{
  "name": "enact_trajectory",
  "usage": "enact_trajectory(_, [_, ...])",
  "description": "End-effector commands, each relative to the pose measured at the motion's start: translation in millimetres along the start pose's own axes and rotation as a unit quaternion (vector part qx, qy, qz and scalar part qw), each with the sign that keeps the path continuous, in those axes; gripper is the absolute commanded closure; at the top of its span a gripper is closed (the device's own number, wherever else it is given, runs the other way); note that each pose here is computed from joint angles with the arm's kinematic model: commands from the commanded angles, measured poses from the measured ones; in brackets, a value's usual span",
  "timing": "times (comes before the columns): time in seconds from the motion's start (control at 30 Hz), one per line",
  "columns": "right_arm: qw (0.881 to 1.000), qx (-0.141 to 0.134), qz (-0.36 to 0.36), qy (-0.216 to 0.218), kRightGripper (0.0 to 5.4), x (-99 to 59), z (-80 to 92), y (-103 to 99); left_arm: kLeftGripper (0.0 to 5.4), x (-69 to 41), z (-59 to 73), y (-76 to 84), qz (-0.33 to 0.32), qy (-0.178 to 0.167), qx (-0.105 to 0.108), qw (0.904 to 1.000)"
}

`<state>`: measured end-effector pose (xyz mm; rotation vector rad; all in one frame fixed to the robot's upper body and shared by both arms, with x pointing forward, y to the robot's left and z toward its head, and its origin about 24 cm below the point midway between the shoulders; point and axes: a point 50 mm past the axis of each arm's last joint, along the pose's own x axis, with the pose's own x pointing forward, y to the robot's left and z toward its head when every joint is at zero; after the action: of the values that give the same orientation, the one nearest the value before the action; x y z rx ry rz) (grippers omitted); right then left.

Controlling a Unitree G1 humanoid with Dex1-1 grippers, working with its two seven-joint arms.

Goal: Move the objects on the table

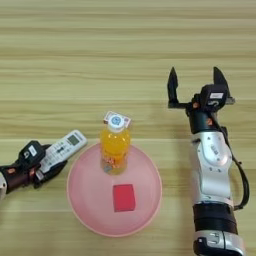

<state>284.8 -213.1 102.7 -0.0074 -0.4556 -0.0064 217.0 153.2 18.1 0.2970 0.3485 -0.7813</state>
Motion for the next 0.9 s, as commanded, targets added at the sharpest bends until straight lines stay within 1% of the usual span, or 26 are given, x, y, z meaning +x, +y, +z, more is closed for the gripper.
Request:
enact_trajectory(0.03, [1.0, 0.001, -0.002, 0.004, 0.0, 0.6, -1.3, 0.8, 2.55, -3.0, -5.4, -3.7, -0.012, 0.016, 0.01, 0.9997])
enact_trajectory(0.1, [1.0, 0.001, -0.002, 0.005, 0.0, 0.5, -1.4, 0.7, 2.18, -3.2, -5.5, -4.8, -0.015, 0.016, 0.012, 0.9997])
enact_trajectory(0.17, [1.0, 0.001, -0.002, 0.005, 0.0, 0.5, -1.5, 0.7, 2.1, -3.3, -5.5, -5.3, -0.016, 0.015, 0.012, 0.9997])
enact_trajectory(0.2, [1.0, 0.001, -0.002, 0.005, 0.0, 0.5, -1.5, 0.7, 1.93, -3.3, -5.5, -5.4, -0.016, 0.015, 0.012, 0.9997])
enact_trajectory(0.47, [1.0, 0.001, -0.002, 0.006, 0.0, 1.0, -2.4, 0.2, 1.22, -2.2, -4.6, -5.5, -0.016, 0.012, 0.016, 0.9997])
enact_trajectory(0.57, [1.0, 0.001, -0.001, 0.007, 0.0, 1.2, -2.6, 0.0, 0.91, -2.2, -3.5, -6.1, -0.019, 0.009, 0.022, 0.9995])
enact_trajectory(0.63, [1.0, 0.001, -0.001, 0.007, 0.0, 1.2, -2.7, -0.1, 0.8, -2.7, -2.6, -6.6, -0.021, 0.007, 0.026, 0.9994])
enact_trajectory(0.77, [1.0, 0.001, -0.001, 0.008, 0.0, 1.2, -3.1, -0.5, 0.36, -3.7, 1.2, -5.4, -0.017, -0.004, 0.035, 0.9992])
enact_trajectory(0.9, [1.0, 0.001, -0.002, 0.007, 0.0, 0.9, -3.1, -0.8, 0.07, -5.2, 4.8, -3.5, -0.013, -0.013, 0.044, 0.9989])
